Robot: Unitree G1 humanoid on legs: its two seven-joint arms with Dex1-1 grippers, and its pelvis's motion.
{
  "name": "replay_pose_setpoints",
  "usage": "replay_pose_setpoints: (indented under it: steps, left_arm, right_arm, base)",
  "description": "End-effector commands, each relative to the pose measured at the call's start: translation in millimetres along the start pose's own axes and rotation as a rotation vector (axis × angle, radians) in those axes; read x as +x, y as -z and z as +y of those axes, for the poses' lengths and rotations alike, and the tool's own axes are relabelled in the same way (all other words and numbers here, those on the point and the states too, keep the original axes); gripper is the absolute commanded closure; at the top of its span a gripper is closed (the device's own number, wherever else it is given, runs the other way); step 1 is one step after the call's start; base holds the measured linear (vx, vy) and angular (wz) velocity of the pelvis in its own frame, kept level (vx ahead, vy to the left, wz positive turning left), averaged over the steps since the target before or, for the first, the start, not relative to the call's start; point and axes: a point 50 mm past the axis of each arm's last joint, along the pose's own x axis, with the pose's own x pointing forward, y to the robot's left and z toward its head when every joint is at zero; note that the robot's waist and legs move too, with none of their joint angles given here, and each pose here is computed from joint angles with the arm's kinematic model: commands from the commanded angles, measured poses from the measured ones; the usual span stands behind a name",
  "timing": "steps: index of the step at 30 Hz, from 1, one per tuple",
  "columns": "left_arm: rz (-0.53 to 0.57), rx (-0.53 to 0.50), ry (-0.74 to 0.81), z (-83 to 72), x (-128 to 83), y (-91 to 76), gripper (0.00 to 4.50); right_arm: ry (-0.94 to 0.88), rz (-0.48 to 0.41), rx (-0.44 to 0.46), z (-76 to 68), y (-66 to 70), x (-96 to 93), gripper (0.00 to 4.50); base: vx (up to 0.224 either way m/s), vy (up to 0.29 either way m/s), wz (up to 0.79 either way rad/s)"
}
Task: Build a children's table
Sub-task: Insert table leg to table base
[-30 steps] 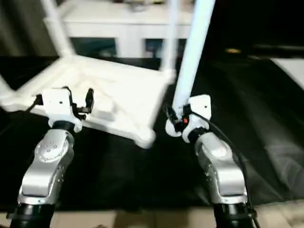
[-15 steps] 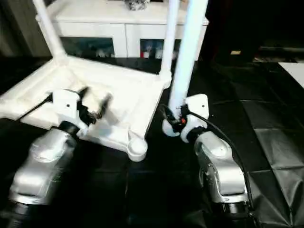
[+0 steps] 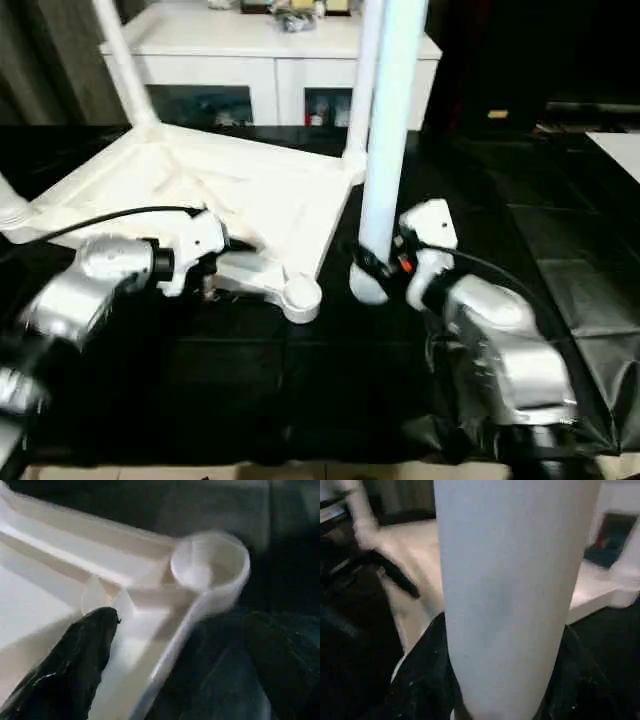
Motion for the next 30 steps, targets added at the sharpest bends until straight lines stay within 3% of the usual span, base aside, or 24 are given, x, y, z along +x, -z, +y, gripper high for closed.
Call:
replay_pose_setpoints:
  steps: [1, 2, 5, 6, 16, 30]
  left_arm:
    - [0.068, 0.034, 0.066, 2.8, 0, 3.6, 0.02]
    - [0.083, 0.051, 0.069, 3.9, 1, 4.7, 0.30]
    - [0.105, 0.094, 0.048, 10.9, 4, 4.8, 0.30]
    - [0.125, 0.098, 0.057, 13.3, 5, 5.2, 0.56]
    - [0.135, 0.125, 0.138, 19.6, 9, -1.7, 1.15]
    - [0.173, 0.153, 0.182, 17.4, 17, 0.7, 2.31]
  right_arm:
    - [-0.054, -0.008, -0.022, 5.8, -5.8, -1.0, 2.66]
    - [-0.055, -0.006, -0.024, 5.5, -5.6, -1.4, 2.66]
    - [-0.059, -0.002, -0.031, 5.3, -5.7, -2.1, 2.66]
    - [-0.063, -0.004, -0.031, 6.2, -6.2, -2.2, 2.66]
    - [-0.089, 0.009, -0.035, 9.0, -4.1, -4.0, 2.66]
    - [-0.132, 0.009, -0.020, 14.5, -3.7, -6.2, 2.66]
  base:
    - [0.000, 0.000, 0.00]
    - [0.000, 0.000, 0.00]
    - [0.055, 0.000, 0.00]
    - [0.060, 0.008, 0.00]
    - [0.000, 0.000, 0.00]
    - [0.000, 0.000, 0.00]
